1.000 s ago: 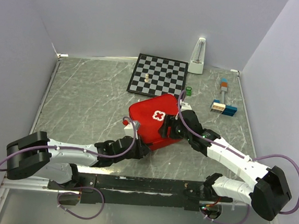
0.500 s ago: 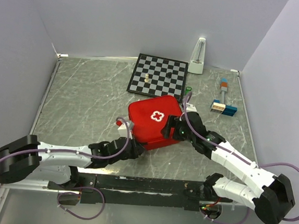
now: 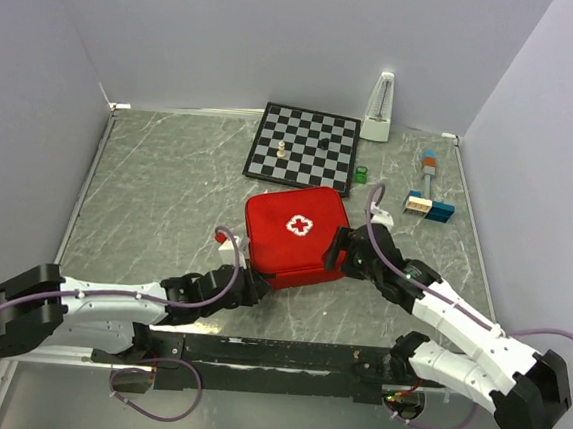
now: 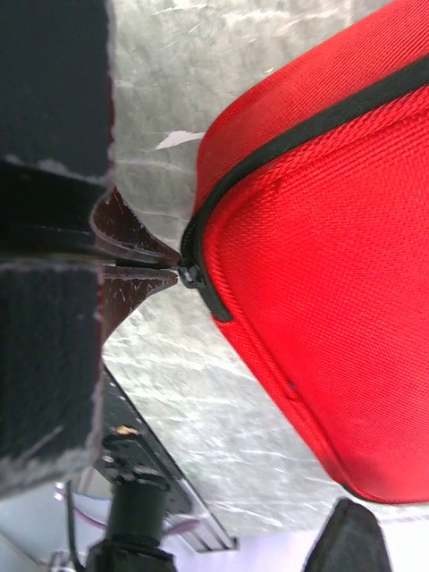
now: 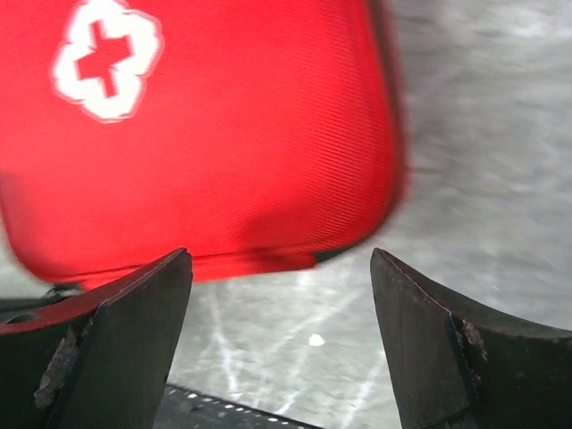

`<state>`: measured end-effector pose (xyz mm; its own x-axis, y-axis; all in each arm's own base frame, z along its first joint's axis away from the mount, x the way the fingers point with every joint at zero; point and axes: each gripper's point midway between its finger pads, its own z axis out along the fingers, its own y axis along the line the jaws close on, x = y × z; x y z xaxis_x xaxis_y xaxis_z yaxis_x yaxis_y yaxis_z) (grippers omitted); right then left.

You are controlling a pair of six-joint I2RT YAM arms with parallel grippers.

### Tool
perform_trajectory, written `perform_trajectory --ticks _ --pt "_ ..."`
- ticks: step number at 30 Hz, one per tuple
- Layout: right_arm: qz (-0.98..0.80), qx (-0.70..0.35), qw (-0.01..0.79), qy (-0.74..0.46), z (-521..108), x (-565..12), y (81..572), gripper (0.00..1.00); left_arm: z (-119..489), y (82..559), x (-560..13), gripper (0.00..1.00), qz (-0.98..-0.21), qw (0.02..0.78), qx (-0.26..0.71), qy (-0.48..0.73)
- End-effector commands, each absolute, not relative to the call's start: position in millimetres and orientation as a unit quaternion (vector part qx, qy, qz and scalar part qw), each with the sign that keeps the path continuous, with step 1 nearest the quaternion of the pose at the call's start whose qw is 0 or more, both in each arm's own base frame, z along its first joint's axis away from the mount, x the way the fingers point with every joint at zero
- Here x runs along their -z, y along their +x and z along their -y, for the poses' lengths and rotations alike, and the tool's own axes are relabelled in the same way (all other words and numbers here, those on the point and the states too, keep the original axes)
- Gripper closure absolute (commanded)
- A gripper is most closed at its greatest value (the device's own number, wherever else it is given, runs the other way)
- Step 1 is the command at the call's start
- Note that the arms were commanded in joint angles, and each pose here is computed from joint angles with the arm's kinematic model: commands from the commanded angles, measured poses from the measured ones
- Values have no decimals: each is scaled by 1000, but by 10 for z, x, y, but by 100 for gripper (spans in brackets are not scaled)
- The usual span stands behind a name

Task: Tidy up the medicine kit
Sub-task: Zip the medicine box at the center of the board.

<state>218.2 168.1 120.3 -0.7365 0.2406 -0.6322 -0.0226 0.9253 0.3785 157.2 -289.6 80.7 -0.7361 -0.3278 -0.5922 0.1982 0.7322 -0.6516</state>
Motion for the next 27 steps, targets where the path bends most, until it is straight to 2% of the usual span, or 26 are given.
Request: perform_trajectory --ticks 1,5,9,12,14,16,19,21,22,27 --pt "-920 -122 357 107 -1340 -1035 2148 14 2860 1489 -604 99 -878 343 332 3" --pt "-924 -128 334 132 -1275 -844 2196 16 2907 1469 -591 99 -880 338 333 17" --pt "-904 -211 340 148 -1438 -909 2305 19 2914 1453 -585 99 -880 337 333 27" --pt "-897 -231 343 157 -1467 -931 2392 26 2919 1441 -592 99 -879 337 336 33" --pt "-902 -241 322 157 -1515 -867 2395 35 2930 1438 -602 99 -877 338 339 36" --pt "-903 -245 314 161 -1524 -826 2419 49 2930 1427 -584 99 -878 336 337 40" --pt "-904 -243 306 171 -1481 -766 2445 72 2924 1422 -586 99 -879 336 336 39" --pt "-905 -237 303 180 -1428 -742 2470 93 2900 1416 -576 99 -879 335 336 36" --pt "-906 -232 303 184 -1389 -735 2485 100 2876 1414 -563 99 -880 336 334 34" --pt "-901 -213 322 199 -1209 -792 2622 100 2790 1412 -536 99 -883 338 326 24"
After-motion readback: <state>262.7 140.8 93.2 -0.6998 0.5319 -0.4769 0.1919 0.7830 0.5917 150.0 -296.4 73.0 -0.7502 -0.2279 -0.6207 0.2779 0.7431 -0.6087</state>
